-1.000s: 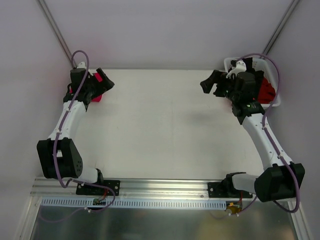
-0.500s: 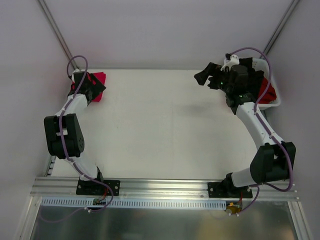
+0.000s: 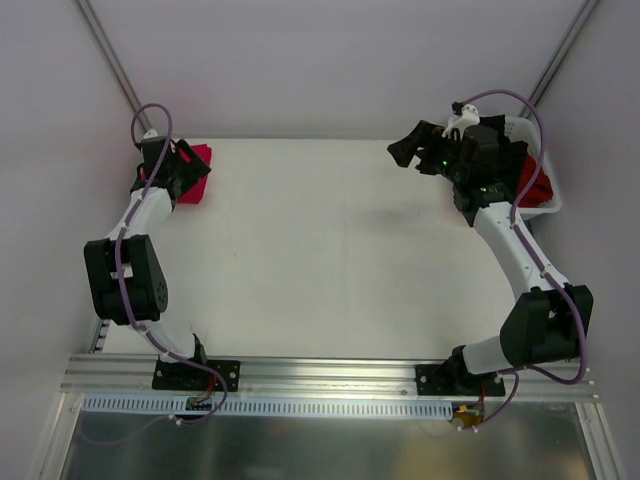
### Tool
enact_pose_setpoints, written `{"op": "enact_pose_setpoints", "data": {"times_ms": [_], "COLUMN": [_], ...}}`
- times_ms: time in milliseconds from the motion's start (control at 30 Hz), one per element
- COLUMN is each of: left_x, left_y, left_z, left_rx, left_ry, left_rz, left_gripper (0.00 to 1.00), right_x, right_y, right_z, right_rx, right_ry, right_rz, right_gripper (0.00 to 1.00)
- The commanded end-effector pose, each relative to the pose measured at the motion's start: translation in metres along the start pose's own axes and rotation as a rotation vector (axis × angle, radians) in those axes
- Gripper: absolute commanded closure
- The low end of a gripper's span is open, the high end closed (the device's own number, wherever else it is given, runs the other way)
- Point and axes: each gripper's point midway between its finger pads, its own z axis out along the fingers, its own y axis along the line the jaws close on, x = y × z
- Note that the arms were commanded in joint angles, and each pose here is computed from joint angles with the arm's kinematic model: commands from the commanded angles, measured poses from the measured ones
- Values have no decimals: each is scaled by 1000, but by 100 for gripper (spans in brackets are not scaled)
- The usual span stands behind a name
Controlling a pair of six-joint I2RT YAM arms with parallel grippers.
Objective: Fold and stack the t-shirts
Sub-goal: Reset both grippers
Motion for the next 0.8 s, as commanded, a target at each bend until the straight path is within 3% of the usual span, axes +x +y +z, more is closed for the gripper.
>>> {"op": "enact_pose_setpoints", "data": {"times_ms": [0,100,133,200,267,333,500,767], "left_x": [-18,17,50,65,102,114,113,108], "left_y": [-42,-59,-66,-73,-66,-48,-24,-25], "left_z": [-67,-108,-116,-142,-149,-156,-162,-160], "left_rx": [166,220,248,283,293,256,191,173], "left_ry": [-69,-53,-1,-28,22,19,-47,-47], "left_rz": [126,211,245,270,294,242,210,226], "left_gripper": [25,28,30,30,28,26,20,13], "right_x": [-27,-26,-25,-22,-19,-19,-8,1], "right_y": [30,33,33,29,24,23,14,11], "right_z": [-6,-5,-4,-1,0,-2,-11,-19], "right_rx": [-97,-106,-109,-89,-72,-65,-27,-12], "right_ry": [-46,-38,-35,-24,-15,-15,-10,-7], "right_rz": [-17,15,25,43,60,56,38,42], "right_gripper": [1,1,1,1,1,1,1,1]}}
